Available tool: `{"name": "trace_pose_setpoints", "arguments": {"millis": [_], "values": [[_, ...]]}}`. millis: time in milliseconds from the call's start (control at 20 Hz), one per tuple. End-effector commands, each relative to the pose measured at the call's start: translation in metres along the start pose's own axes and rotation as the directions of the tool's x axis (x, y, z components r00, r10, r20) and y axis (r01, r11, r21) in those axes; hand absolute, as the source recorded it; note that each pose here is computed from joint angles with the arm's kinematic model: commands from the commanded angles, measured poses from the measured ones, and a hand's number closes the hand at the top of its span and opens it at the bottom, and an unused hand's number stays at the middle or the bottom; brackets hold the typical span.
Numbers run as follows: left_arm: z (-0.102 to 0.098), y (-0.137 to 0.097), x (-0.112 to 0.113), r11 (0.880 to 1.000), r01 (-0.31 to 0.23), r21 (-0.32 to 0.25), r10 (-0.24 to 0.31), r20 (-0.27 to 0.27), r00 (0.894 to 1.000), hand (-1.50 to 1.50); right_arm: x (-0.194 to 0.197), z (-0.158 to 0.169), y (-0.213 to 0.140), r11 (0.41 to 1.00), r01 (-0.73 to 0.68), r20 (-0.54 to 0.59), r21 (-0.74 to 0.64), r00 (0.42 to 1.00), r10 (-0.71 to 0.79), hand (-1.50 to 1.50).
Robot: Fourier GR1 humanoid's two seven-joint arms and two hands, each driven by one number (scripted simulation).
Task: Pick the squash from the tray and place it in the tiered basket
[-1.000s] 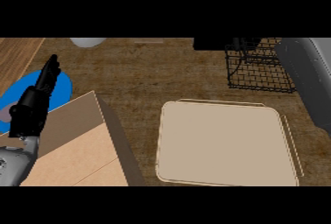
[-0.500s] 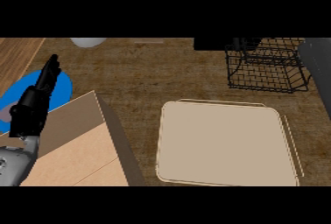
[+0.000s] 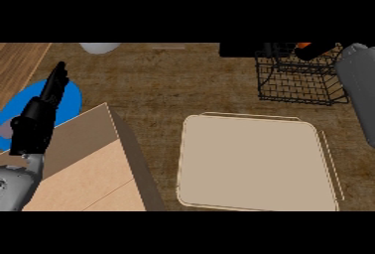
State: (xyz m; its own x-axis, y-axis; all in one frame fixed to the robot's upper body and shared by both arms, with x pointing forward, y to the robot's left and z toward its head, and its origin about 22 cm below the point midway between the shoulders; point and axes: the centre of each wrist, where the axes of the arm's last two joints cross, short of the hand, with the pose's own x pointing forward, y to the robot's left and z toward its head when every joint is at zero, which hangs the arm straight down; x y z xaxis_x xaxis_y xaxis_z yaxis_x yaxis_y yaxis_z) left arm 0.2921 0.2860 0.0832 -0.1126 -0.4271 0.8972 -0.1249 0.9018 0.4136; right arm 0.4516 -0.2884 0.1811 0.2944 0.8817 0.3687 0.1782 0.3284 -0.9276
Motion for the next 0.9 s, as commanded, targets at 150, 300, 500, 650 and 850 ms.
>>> {"name": "trace_pose_setpoints", "arguments": {"millis": [150,300,500,650,850], "values": [[0.015,-0.007,-0.027,1.0,-0.017,-0.006,0.016,-0.125,0.992,0.0,-0.022,-0.009,-0.009,0.985,0.169,-0.011,-0.019,0.985,-0.17,-1.5],[0.007,-0.012,-0.026,1.0,0.009,-0.019,-0.011,-0.13,0.991,0.0,-0.012,-0.008,-0.005,0.96,0.267,0.009,-0.083,0.964,-0.267,-1.5],[0.018,-0.013,-0.033,1.0,-0.005,-0.006,0.004,-0.138,0.99,0.0,-0.029,-0.005,-0.012,0.926,0.326,0.084,-0.191,0.945,-0.316,-1.5],[0.022,-0.026,-0.045,1.0,0.007,-0.008,-0.008,-0.139,0.99,0.0,-0.02,-0.01,-0.045,0.899,0.357,0.069,-0.254,0.934,-0.352,-1.5],[0.036,-0.003,-0.045,1.0,-0.017,0.008,0.018,-0.158,0.987,0.0,-0.058,-0.008,-0.071,0.884,0.387,-0.026,-0.261,0.913,-0.407,-1.5]]}}
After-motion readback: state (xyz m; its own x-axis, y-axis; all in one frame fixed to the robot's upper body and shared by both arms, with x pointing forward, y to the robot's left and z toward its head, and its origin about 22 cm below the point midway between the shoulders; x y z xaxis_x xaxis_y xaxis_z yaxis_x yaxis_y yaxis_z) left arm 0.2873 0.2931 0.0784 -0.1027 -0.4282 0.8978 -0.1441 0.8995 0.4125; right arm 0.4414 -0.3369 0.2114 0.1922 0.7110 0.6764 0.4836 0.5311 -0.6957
